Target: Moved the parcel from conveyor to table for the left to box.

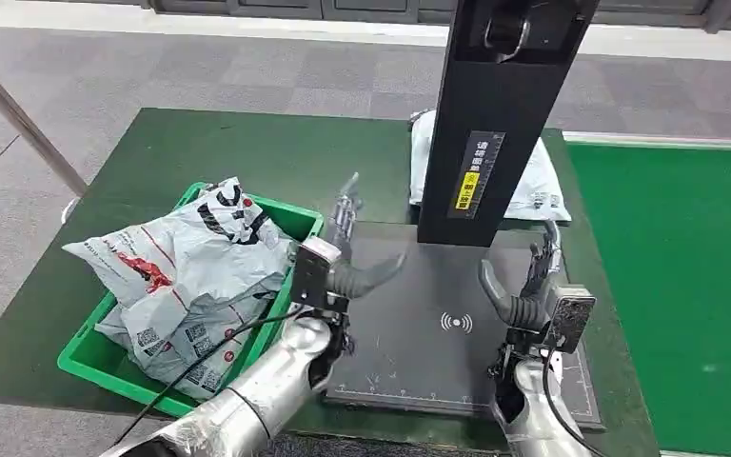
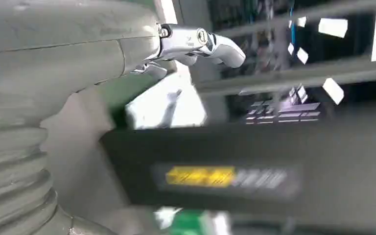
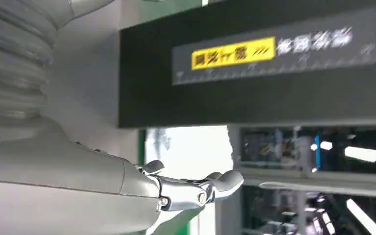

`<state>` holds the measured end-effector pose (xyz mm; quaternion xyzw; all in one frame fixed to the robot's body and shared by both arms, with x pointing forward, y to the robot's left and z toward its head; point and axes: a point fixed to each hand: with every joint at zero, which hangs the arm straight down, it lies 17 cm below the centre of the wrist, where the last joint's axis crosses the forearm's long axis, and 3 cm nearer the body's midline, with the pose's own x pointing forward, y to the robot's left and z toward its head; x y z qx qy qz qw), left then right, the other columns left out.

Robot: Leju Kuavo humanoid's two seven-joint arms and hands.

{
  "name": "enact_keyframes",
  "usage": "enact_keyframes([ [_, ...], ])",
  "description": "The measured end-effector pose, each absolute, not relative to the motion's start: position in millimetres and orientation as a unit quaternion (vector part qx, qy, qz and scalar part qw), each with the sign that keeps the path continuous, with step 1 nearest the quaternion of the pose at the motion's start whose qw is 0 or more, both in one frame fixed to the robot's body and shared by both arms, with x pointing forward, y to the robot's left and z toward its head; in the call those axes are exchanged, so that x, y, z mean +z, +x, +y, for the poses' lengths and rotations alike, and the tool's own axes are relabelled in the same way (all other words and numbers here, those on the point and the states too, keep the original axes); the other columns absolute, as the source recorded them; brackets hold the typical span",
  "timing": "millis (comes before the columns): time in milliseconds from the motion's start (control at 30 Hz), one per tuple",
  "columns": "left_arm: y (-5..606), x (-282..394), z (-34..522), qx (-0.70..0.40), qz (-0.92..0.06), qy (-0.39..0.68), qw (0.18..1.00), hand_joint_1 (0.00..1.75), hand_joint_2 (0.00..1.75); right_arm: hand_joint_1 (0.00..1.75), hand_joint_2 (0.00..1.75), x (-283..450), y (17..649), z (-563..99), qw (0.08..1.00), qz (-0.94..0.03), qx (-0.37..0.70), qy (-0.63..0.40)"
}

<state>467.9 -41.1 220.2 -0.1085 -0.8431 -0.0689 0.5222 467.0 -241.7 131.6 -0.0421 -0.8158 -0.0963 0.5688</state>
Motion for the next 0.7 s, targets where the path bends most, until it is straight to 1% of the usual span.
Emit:
enact_keyframes([
  [100,447,210,-66,-0.130,-0.845,-0.119,0.505,0.00,1.75,0.00,1.75,122,464,-240,0.577,-0.810,-0.095,-0.048],
  [200,441,206,-74,-0.148,-0.843,-0.122,0.503,0.00,1.75,0.00,1.75,115,460,-239,0.582,-0.806,-0.092,-0.050],
  [533,434,186,-76,-0.176,-0.839,-0.100,0.505,0.00,1.75,0.00,1.75,107,455,-233,0.585,-0.804,-0.075,-0.068],
  [700,439,174,-66,-0.181,-0.835,-0.084,0.513,0.00,1.75,0.00,1.75,107,456,-227,0.586,-0.805,-0.071,-0.067],
])
